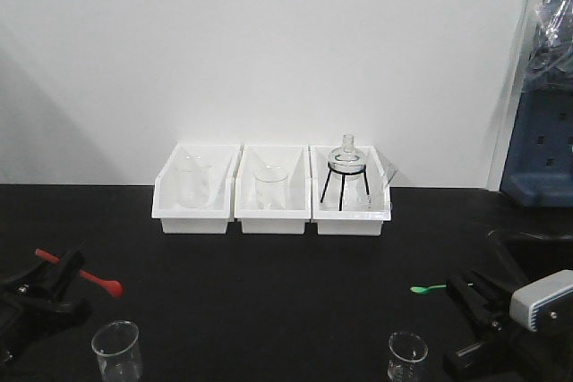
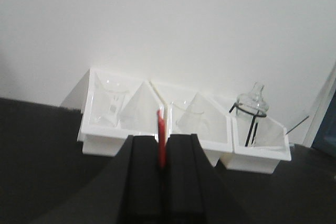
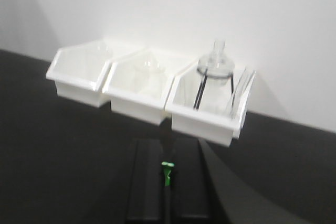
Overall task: Sort red and green spoons into left cabinet
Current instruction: 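Lift both spoons up out of the beakers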
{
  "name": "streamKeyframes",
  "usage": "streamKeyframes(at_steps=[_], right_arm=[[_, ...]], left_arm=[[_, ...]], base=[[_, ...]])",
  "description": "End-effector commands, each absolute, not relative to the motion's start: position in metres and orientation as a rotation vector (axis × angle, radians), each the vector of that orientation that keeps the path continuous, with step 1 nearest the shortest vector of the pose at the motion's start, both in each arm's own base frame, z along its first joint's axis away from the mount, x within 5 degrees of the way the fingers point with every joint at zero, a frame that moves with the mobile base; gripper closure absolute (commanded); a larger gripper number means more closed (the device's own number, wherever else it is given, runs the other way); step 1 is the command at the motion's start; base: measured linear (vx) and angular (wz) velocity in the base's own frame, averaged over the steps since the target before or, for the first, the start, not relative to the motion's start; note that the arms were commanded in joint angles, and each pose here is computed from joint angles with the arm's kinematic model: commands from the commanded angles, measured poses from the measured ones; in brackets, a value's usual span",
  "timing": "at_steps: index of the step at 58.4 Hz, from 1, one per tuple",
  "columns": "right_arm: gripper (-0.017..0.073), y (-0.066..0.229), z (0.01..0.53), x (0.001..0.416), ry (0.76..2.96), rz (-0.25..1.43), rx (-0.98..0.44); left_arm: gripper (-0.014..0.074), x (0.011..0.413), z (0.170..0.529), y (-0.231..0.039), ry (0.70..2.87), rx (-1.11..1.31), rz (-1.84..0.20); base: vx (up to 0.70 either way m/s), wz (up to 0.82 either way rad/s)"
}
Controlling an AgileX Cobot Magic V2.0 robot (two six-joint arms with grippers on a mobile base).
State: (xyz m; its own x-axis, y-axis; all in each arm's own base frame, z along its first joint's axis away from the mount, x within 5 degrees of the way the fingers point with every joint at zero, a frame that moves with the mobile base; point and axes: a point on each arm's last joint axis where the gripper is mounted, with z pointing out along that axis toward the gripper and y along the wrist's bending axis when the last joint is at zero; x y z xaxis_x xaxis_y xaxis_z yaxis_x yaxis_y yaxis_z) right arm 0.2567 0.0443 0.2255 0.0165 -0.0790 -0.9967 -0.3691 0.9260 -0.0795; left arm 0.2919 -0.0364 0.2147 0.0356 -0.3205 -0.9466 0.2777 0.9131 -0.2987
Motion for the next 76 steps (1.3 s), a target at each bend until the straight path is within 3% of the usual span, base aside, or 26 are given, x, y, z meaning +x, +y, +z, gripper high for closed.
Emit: streamKeyframes(at_steps=[1,29,76], right_arm=[[0.0568,0.044,0.258,0.249,1.396,0.236,-0.344],[0.0568,0.042,0.293,0.225,1.267,0.203,-0.347],[0.0568,0.042,0.289,0.225,1.291,0.201,-0.347]], left_arm=[[0.0585,0.277,0.266,-0.037,1.116,0.003,-0.519],[0.0601,0.244,0.313,-0.046,0.969,0.151,-0.560],[0.0601,0.242,0.315,-0.045,0.947,0.151,-0.565]], base=[[0.00,0.00],[0.00,0.00],[0.00,0.00]])
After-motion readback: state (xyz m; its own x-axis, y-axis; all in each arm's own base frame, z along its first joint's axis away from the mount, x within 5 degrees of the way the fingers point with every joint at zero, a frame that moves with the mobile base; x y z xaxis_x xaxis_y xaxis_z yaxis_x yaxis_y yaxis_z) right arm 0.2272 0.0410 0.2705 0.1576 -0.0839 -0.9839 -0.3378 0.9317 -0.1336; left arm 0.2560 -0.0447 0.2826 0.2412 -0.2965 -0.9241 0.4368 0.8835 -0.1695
